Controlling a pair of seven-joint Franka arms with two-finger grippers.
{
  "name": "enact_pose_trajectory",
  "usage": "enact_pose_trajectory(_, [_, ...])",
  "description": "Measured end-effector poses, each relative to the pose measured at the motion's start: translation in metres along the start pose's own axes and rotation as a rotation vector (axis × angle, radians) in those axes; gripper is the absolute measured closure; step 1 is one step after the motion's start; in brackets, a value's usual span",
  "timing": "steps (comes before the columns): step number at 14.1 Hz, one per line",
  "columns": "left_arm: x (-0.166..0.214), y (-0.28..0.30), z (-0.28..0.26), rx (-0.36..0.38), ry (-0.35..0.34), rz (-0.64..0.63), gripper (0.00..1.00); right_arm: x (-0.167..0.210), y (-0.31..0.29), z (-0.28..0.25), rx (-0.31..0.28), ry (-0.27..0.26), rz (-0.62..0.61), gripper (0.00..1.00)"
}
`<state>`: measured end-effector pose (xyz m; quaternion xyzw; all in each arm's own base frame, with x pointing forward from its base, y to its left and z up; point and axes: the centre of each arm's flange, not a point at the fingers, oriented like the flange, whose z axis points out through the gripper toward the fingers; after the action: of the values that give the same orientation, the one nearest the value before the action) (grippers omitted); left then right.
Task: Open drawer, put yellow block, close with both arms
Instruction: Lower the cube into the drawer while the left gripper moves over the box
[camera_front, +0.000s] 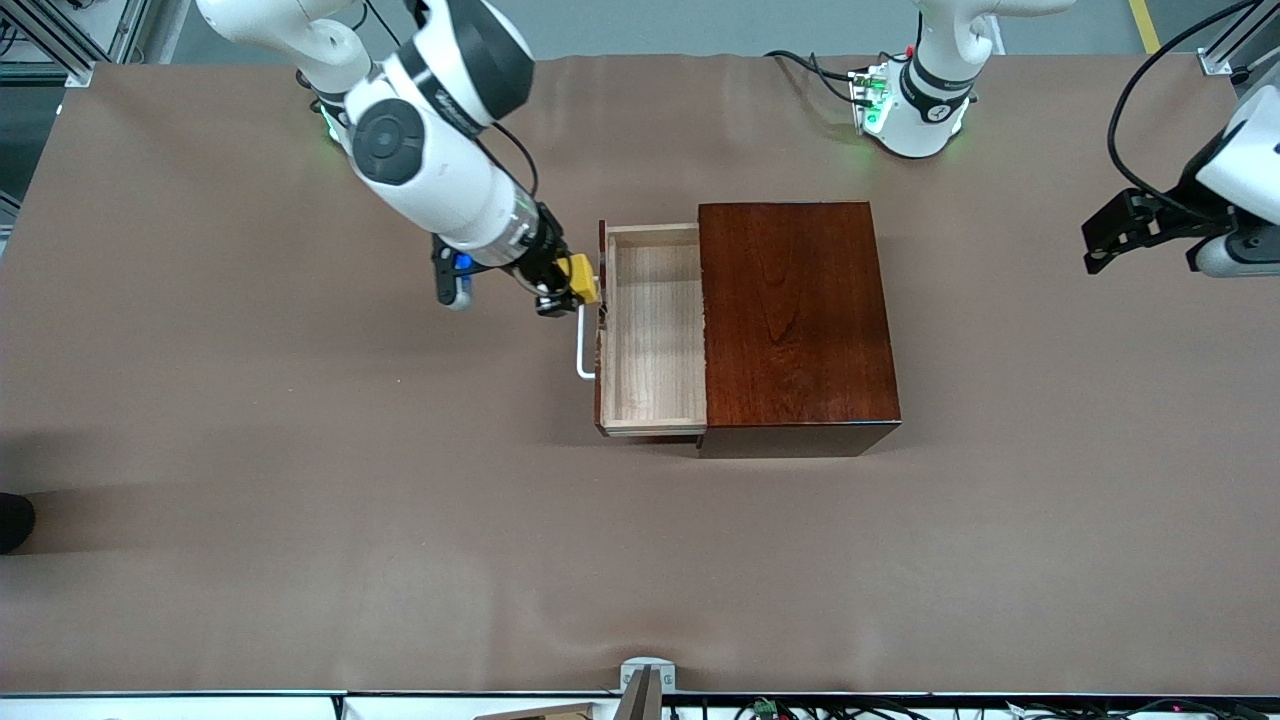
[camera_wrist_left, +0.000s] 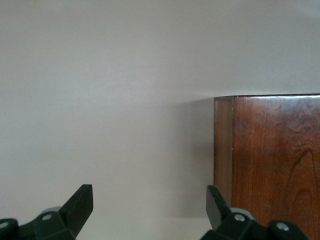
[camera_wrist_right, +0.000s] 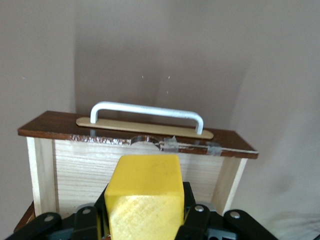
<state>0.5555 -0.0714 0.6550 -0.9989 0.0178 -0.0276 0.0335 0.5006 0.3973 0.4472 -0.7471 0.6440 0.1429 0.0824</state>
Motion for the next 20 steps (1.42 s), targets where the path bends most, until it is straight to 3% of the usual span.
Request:
enact_pose_trajectory(6, [0.006,0.076,0.029,-0.007,-0.047,-0.002,0.0,-0.03,0.0,0.046,-0.03,0.009,0.008,0.44])
enact_pose_trajectory(9, [0.007,0.123,0.04,-0.022,-0.034,-0.008,0.0,-0.043,-0.001,0.073,-0.03,0.01,0.006,0.44])
enact_pose_trajectory(20, [0.016,0.258,0.136,-0.056,-0.064,-0.064,0.0,-0.043,-0.006,0.154,-0.064,0.059,-0.01,0.44])
